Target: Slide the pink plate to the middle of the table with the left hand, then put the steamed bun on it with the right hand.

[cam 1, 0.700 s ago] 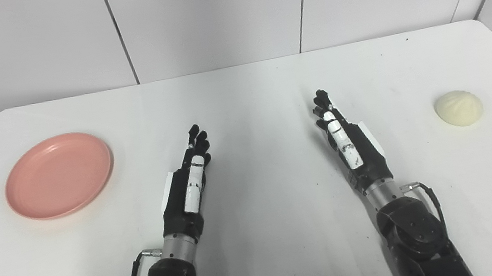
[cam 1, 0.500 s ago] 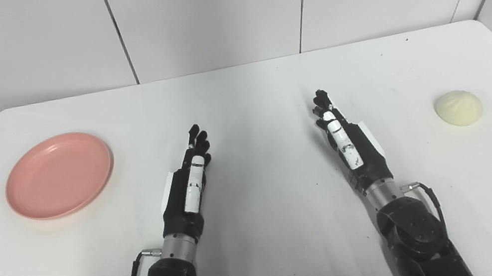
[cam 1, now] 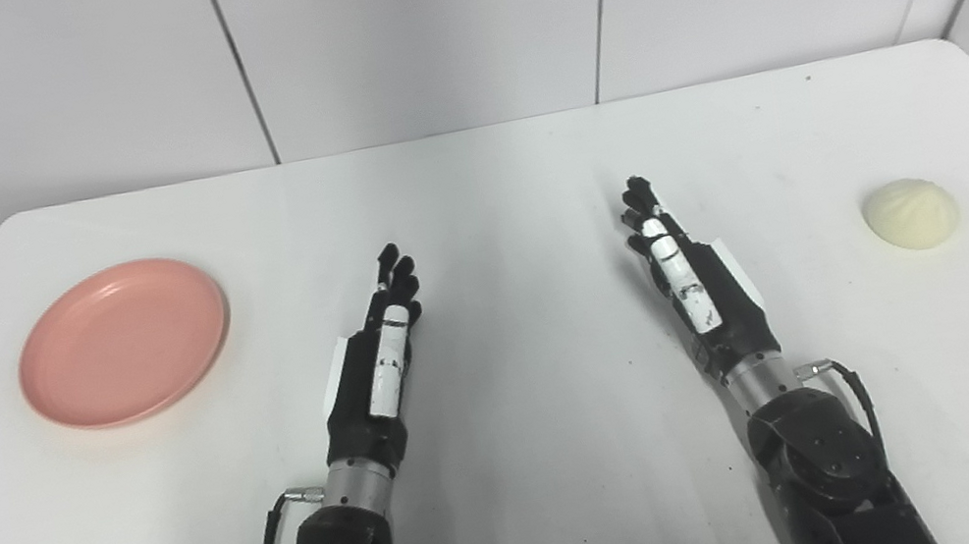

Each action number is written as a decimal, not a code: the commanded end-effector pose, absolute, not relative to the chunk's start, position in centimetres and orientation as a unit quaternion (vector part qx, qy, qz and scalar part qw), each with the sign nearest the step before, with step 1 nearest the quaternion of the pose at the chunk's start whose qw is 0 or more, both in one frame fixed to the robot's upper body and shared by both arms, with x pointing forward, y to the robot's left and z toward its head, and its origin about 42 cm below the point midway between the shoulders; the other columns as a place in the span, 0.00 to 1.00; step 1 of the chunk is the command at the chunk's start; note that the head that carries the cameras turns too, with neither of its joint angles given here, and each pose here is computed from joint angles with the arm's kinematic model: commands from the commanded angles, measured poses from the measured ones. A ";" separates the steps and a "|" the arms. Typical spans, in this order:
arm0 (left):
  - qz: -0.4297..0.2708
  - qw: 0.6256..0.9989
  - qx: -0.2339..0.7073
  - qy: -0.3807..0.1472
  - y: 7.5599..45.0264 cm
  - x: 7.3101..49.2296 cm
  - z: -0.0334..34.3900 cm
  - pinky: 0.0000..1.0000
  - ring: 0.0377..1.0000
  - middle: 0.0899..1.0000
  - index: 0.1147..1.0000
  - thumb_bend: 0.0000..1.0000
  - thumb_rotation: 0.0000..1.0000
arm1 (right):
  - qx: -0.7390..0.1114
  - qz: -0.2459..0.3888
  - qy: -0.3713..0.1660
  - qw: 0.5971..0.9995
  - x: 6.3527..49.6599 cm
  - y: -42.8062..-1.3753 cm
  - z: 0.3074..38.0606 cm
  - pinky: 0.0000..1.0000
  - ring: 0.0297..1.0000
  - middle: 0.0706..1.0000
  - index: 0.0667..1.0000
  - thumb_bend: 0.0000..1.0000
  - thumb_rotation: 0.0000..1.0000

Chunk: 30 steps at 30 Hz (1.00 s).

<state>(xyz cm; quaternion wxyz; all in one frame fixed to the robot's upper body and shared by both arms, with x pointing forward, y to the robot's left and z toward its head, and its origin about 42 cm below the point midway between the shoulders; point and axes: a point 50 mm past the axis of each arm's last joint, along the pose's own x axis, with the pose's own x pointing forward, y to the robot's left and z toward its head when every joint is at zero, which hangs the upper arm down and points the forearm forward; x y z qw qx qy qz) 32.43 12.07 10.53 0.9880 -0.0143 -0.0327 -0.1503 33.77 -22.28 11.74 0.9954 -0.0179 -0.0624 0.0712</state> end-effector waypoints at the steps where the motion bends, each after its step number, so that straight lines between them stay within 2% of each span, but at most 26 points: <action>1: -0.143 0.989 -0.007 0.029 12.7 30.3 6.1 1.00 1.00 1.00 1.00 0.34 1.00 | -0.007 0.062 -0.016 0.998 31.9 -23.2 8.2 1.00 1.00 1.00 1.00 0.19 1.00; 5: -0.144 0.989 -0.001 0.029 11.7 30.6 5.8 1.00 1.00 1.00 1.00 0.33 1.00 | -0.007 0.064 -0.020 0.998 32.1 -23.9 8.2 1.00 1.00 1.00 1.00 0.23 1.00; 8: -0.143 0.989 -0.001 0.031 11.4 30.7 5.6 1.00 1.00 1.00 1.00 0.36 1.00 | -0.003 0.064 -0.017 0.998 32.1 -24.1 8.4 1.00 1.00 1.00 1.00 0.18 1.00; 22: -0.140 0.990 -0.006 0.027 11.1 31.1 5.4 1.00 1.00 1.00 1.00 0.35 1.00 | 0.008 0.069 -0.018 0.997 32.4 -24.4 8.4 1.00 1.00 1.00 1.00 0.22 1.00; 30: -0.138 0.990 -0.009 0.017 11.1 31.6 6.3 1.00 1.00 1.00 1.00 0.33 1.00 | 0.011 0.071 -0.016 0.997 32.4 -24.5 8.4 1.00 1.00 1.00 1.00 0.21 1.00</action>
